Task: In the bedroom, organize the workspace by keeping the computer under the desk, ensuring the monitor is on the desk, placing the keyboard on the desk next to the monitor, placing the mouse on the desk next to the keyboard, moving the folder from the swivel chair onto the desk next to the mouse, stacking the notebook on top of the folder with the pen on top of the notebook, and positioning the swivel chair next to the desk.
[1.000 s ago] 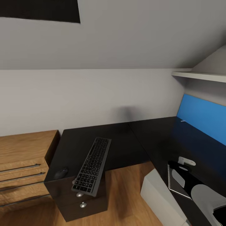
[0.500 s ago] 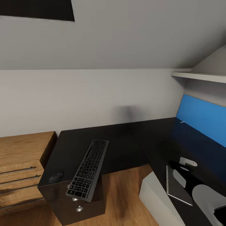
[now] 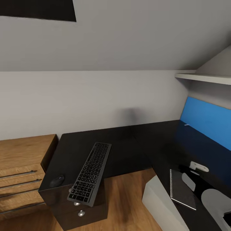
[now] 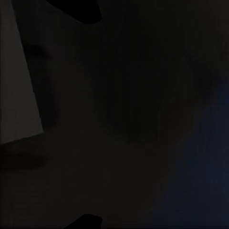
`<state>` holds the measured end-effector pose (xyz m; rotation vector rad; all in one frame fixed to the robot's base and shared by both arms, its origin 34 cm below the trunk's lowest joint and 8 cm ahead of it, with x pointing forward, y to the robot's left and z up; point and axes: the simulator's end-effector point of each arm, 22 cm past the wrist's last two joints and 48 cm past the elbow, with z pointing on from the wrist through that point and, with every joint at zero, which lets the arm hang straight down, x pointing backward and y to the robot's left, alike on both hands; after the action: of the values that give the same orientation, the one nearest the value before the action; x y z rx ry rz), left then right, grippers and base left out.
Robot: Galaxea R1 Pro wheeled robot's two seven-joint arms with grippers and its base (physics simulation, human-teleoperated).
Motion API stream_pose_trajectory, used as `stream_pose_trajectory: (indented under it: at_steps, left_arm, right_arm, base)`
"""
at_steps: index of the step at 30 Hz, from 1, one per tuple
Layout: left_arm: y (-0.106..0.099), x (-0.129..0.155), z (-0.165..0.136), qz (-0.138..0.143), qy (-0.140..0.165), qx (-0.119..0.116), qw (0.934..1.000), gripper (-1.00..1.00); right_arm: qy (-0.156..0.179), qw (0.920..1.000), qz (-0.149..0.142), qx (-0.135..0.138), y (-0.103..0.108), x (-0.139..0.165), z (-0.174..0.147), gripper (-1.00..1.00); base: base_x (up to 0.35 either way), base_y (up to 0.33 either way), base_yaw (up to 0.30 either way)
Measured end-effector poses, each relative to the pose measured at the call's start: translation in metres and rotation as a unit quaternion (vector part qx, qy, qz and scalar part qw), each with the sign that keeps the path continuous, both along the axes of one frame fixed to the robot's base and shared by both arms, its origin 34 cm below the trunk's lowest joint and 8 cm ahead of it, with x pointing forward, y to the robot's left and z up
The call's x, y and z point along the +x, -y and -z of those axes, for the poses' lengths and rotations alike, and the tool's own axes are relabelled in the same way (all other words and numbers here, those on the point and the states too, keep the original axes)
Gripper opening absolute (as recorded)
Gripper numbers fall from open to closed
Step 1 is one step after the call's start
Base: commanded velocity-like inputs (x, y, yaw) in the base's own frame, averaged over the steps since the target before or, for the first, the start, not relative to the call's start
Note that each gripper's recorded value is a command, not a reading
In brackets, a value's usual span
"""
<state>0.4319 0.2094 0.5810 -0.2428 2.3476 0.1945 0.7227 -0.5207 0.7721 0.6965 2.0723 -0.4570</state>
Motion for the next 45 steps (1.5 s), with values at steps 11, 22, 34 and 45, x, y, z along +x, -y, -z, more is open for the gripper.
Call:
stream_pose_trajectory:
  at_steps: [11, 22, 34, 45]
  left_arm:
    - [0.001, 0.0, 0.014, 0.001, -0.001, 0.0, 1.0, 1.0]
    - [0.001, -0.001, 0.033, 0.001, -0.001, 0.0, 1.0, 1.0]
    - [0.001, -0.001, 0.044, 0.001, -0.001, 0.0, 1.0, 1.0]
    - [0.0, -0.002, 0.056, 0.001, 0.0, 0.0, 1.0, 1.0]
  right_arm:
    - [0.002, 1.0, 0.0, 0.001, 0.0, 0.001, 0.013, 1.0]
    - [0.005, 1.0, -0.002, 0.001, -0.003, 0.003, 0.029, 1.0]
    - [0.007, 1.0, -0.002, 0.002, -0.003, 0.003, 0.041, 1.0]
    - [0.018, 0.9998, -0.008, -0.004, -0.005, 0.009, 0.044, 1.0]
  base:
    - [0.0, 0.0, 0.0]
    - [0.0, 0.0, 0.0]
    - [0.0, 0.0, 0.0]
    - [0.0, 0.0, 0.0]
